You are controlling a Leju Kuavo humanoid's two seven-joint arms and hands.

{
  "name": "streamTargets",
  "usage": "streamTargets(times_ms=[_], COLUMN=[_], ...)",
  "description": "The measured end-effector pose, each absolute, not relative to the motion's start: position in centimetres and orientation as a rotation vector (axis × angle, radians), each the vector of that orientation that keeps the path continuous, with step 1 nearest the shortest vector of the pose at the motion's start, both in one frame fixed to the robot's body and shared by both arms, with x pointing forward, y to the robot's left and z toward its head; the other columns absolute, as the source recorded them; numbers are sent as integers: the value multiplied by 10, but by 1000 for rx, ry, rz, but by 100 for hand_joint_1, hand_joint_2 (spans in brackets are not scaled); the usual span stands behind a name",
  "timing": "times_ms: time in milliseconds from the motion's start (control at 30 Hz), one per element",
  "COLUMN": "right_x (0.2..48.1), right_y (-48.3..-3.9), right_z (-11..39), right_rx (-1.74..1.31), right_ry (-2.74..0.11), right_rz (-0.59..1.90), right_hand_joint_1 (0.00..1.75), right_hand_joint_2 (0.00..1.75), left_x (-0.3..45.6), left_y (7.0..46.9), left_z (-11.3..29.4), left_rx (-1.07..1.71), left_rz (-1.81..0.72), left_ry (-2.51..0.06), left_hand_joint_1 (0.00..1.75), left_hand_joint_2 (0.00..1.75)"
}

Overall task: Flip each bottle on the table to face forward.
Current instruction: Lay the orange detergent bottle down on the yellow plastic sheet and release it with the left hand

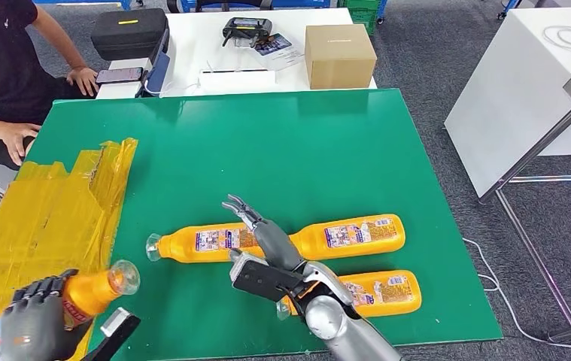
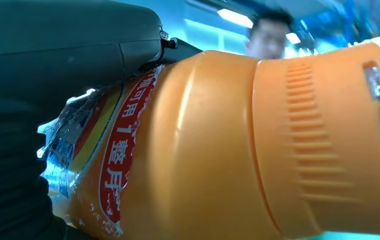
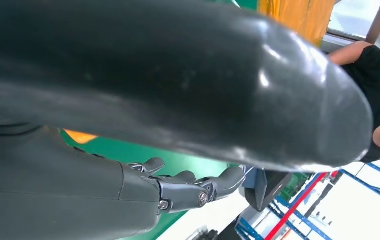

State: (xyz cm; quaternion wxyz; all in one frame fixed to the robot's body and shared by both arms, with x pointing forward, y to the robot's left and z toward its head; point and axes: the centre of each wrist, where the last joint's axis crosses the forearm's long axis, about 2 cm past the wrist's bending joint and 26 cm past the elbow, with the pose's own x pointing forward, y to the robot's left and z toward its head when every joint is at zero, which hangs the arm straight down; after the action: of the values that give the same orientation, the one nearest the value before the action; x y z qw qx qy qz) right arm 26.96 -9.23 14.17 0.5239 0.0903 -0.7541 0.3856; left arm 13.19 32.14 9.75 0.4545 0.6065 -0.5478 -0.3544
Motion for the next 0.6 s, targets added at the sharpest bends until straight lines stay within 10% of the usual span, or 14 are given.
streamTargets(times_ms=[367, 500, 600], right_x=[283, 286, 288], right_y=[-89, -89, -88], right_z=[145, 146, 146], right_rx=[226, 222, 220], right_ry=[-1791, -1788, -1779], right_rz=[965, 978, 988], right_hand_joint_1=[0, 0, 0], right_hand_joint_2=[0, 175, 175], left_x=[135, 136, 137], left_y=[320, 322, 322], left_z=[59, 53, 51], left_rx=[1315, 1293, 1285], left_rz=[-1063, -1095, -1111], left_ry=[-1323, -1319, -1324], left_hand_joint_1=[175, 175, 175], left_hand_joint_2=[175, 175, 175])
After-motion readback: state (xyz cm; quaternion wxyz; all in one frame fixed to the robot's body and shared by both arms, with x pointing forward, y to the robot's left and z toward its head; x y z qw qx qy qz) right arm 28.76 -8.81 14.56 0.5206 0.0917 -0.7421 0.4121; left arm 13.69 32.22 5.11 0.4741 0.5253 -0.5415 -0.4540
